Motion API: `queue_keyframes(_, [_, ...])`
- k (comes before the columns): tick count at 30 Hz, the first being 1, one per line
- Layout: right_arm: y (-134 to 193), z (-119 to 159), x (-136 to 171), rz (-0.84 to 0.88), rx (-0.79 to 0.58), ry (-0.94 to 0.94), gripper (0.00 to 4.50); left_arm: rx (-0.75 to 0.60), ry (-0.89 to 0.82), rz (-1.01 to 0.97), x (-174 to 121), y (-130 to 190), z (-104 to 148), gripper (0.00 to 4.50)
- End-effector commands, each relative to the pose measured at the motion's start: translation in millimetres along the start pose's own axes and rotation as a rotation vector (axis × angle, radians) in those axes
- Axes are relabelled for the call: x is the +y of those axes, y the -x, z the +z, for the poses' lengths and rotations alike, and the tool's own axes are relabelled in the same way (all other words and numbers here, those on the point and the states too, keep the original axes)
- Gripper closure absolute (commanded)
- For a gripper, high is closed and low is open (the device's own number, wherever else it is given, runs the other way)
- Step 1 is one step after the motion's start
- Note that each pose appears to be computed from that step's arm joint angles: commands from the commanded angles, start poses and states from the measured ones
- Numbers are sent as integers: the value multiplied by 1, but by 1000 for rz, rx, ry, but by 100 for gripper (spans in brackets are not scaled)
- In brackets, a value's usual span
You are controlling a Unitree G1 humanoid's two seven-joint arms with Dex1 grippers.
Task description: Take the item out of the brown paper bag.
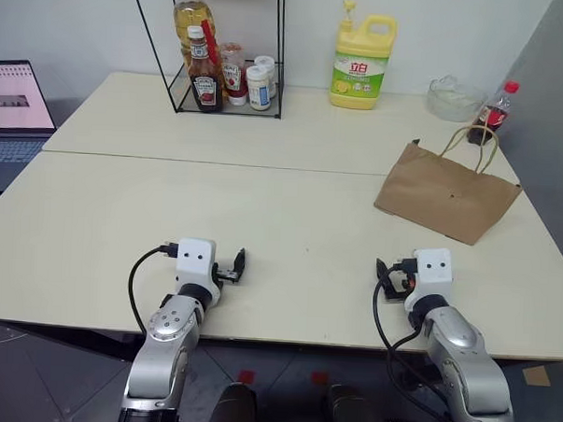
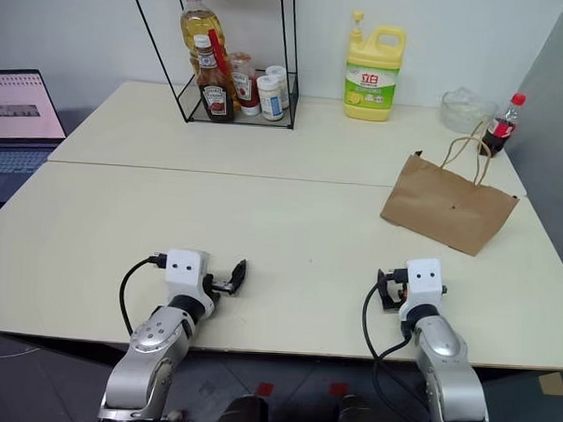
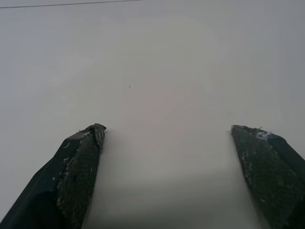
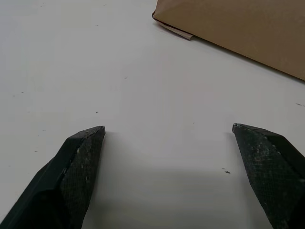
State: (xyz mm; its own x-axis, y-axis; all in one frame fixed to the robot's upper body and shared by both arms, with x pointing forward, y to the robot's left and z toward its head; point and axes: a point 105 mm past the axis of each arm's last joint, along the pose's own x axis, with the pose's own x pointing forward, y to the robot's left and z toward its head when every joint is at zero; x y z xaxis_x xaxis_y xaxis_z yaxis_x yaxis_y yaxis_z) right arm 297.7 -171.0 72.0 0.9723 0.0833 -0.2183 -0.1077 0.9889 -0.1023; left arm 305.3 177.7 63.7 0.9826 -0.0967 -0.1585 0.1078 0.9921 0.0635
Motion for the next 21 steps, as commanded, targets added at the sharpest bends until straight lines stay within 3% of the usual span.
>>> queue_keyframes(1, [2, 11, -6, -29, -44, -4, 0, 20, -4, 40, 10, 4, -4, 2])
queue_keyframes(8, [7, 12, -11, -41, -47, 14, 0, 14, -11, -6, 5, 3, -2, 2])
queue_keyframes(12, [11, 29, -17, -56, -96, 38, 0, -30, -32, -106, -2, -5, 17, 2])
queue_keyframes(21, [13, 86, -70, -129, -202, 120, 0, -186, -195, -617, -52, -28, 112, 2])
